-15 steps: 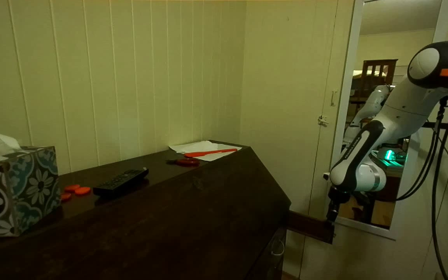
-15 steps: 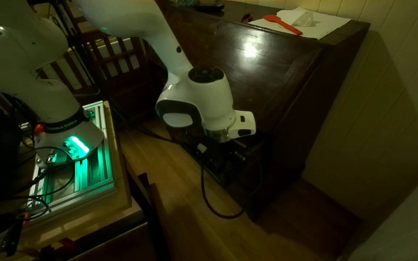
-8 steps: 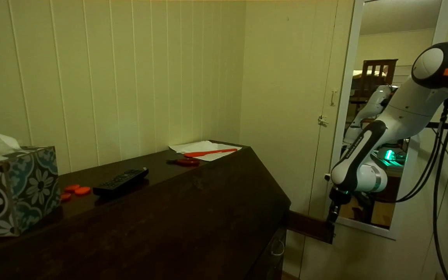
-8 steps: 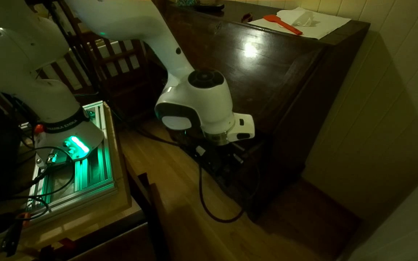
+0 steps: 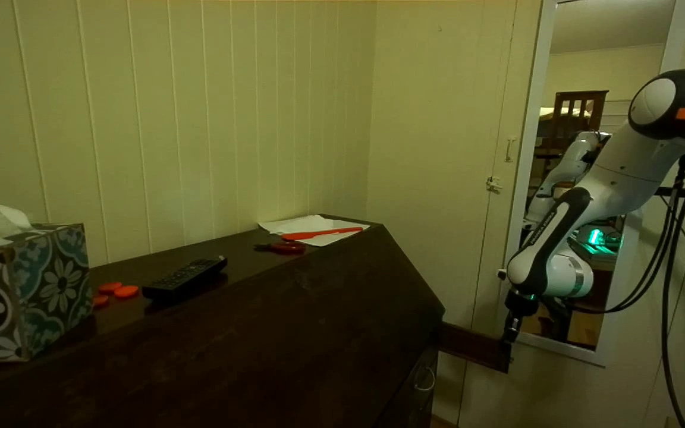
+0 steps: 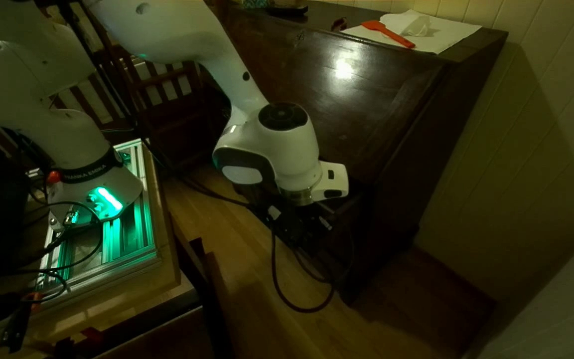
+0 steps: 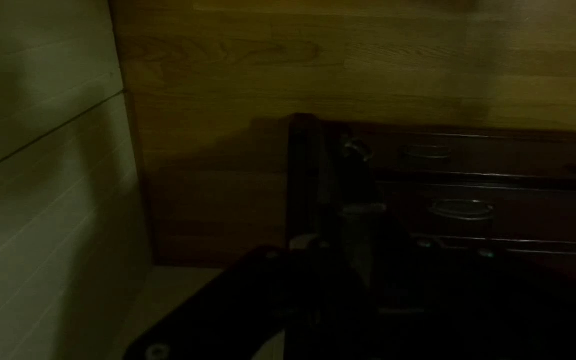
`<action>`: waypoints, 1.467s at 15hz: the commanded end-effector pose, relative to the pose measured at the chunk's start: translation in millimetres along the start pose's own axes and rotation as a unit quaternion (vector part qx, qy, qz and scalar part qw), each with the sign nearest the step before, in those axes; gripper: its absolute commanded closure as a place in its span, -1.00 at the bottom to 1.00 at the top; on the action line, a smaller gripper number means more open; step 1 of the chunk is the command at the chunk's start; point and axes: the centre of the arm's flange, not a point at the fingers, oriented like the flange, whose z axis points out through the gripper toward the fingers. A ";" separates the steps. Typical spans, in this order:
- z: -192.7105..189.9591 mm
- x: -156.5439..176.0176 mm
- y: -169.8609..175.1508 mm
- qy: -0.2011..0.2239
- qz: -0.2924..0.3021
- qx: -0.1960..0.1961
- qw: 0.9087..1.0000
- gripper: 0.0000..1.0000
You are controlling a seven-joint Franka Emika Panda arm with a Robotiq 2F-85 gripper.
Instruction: Push out the compartment on the far right side of the dresser
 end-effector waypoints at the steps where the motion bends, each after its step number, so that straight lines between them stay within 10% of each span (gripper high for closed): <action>1: 1.4 -2.1 6.2 0.004 0.000 0.006 1.000 0.94; 12: 6.5 -61.3 -0.8 -0.003 0.030 0.015 0.999 0.88; 22: -27.2 -48.5 -10.8 -0.004 0.011 0.000 1.000 0.88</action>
